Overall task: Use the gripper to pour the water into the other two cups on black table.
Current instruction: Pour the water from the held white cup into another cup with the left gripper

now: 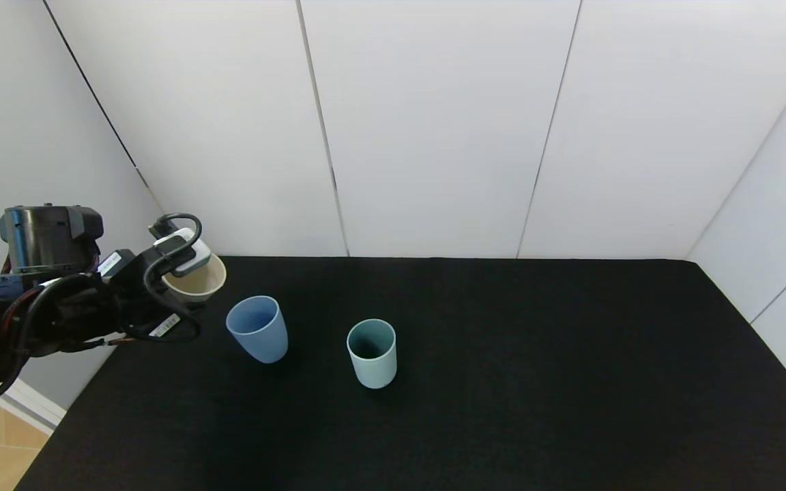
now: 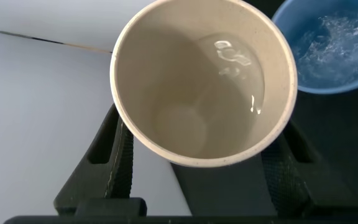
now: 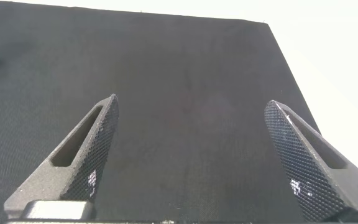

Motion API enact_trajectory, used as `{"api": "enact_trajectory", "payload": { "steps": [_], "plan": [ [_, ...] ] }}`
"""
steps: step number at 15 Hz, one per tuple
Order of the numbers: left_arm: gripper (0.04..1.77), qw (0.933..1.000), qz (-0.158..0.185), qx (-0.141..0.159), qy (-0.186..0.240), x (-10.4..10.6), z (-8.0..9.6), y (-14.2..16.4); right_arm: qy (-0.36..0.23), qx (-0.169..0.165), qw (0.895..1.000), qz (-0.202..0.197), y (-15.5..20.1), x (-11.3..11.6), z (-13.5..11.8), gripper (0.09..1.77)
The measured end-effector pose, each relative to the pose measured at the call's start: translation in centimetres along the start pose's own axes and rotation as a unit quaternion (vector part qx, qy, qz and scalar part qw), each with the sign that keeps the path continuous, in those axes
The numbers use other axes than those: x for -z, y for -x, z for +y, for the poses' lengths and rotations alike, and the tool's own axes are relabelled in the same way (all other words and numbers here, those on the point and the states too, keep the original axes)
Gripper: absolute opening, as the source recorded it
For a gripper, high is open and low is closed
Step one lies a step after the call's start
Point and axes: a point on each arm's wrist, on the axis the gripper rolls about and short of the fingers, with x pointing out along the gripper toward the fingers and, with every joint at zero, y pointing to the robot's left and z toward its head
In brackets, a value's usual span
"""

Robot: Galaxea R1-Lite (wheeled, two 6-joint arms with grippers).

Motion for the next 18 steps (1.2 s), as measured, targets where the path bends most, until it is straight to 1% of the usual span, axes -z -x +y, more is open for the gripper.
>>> {"api": "enact_trajectory", "payload": {
  "steps": [2, 3, 5, 8, 10, 12, 15, 18],
  "plan": [
    [1.19, 0.9994, -0.004, 0.033, 0.005, -0.6, -0.1, 1.3, 0.0, 0.0, 1.0, 0.0, 0.0, 0.0, 0.0, 1.71],
    [1.19, 0.9986, -0.018, 0.048, 0.012, -1.4, -0.1, 2.1, 0.0, 0.0, 1.0, 0.0, 0.0, 0.0, 0.0, 1.71],
    [1.19, 0.9967, -0.045, 0.066, 0.014, -3.0, -0.6, 3.8, 0.0, 0.0, 1.0, 0.0, 0.0, 0.0, 0.0, 1.71],
    [1.19, 0.993, -0.082, 0.085, -0.004, -5.1, -1.7, 6.0, 0.0, 0.0, 1.0, 0.0, 0.0, 0.0, 0.0, 1.71],
    [1.19, 0.9904, -0.101, 0.094, -0.017, -6.3, -2.4, 6.9, 0.0, 0.0, 1.0, 0.0, 0.0, 0.0, 0.0, 1.71],
    [1.19, 0.9887, -0.113, 0.094, -0.029, -7.5, -3.1, 7.4, 0.0, 0.0, 1.0, 0.0, 0.0, 0.0, 0.0, 1.71],
    [1.19, 0.9889, -0.109, 0.089, -0.049, -9.1, -4.6, 7.4, 0.0, 0.0, 1.0, 0.0, 0.0, 0.0, 0.0, 1.71],
    [1.19, 0.9874, -0.108, 0.095, -0.067, -10.6, -6.3, 6.6, 0.0, 0.0, 1.0, 0.0, 0.0, 0.0, 0.0, 1.71]
  ]
}}
